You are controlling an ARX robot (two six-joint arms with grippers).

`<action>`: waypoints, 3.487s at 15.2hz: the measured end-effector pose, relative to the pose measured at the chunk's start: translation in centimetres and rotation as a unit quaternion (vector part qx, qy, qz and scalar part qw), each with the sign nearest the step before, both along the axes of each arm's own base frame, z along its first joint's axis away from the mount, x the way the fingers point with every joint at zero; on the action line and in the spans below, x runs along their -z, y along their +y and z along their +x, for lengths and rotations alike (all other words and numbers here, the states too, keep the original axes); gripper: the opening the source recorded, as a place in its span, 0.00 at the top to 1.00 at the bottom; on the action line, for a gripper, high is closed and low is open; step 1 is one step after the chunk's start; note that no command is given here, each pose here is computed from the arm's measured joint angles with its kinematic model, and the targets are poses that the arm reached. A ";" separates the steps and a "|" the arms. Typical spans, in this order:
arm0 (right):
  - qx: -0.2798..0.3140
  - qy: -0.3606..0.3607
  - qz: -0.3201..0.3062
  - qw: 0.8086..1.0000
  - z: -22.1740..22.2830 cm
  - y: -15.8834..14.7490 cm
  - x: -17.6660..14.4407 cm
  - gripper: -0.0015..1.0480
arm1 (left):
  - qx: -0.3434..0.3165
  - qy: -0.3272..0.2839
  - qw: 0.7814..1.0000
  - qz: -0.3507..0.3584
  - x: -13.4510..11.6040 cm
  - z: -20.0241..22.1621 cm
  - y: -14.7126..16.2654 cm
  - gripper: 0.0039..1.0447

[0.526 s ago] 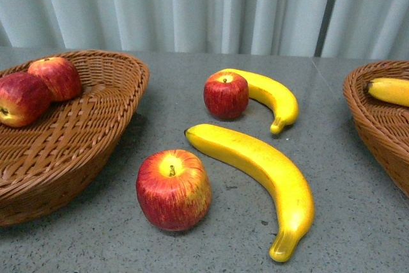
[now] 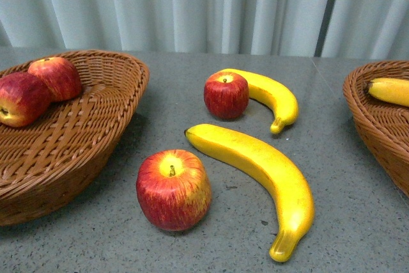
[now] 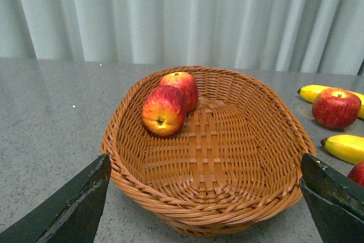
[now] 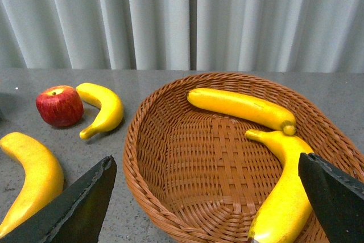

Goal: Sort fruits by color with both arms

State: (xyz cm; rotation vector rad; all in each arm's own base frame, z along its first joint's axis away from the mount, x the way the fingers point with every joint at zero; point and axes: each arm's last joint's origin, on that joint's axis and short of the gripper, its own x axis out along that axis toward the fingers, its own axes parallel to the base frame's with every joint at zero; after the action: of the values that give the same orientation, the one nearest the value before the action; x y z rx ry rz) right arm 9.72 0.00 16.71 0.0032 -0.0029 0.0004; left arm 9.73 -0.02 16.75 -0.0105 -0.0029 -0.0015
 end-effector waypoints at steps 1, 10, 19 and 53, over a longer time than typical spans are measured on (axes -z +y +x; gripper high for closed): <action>0.000 0.000 0.000 1.000 0.0 0.0 0.0 0.06 | 0.000 0.000 1.000 0.000 0.0 0.0 0.0 0.06; -0.001 -0.001 0.000 1.000 0.0 0.0 0.0 0.06 | -0.116 0.171 0.978 0.000 -1.7 0.5 -1.1 0.06; 0.000 -0.001 0.000 1.000 0.0 0.0 0.0 0.06 | 0.269 0.164 0.939 0.140 -8.5 14.4 -10.3 0.06; 0.000 -0.001 0.000 1.000 0.0 0.0 0.0 0.06 | -0.001 0.274 0.960 -0.052 -4.3 19.3 -3.8 0.31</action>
State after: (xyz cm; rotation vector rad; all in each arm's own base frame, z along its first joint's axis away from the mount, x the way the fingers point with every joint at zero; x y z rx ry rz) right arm 9.72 0.00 16.73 0.0029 -0.0048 -0.0004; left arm 28.99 -3.77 21.04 -0.1162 0.5521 0.0027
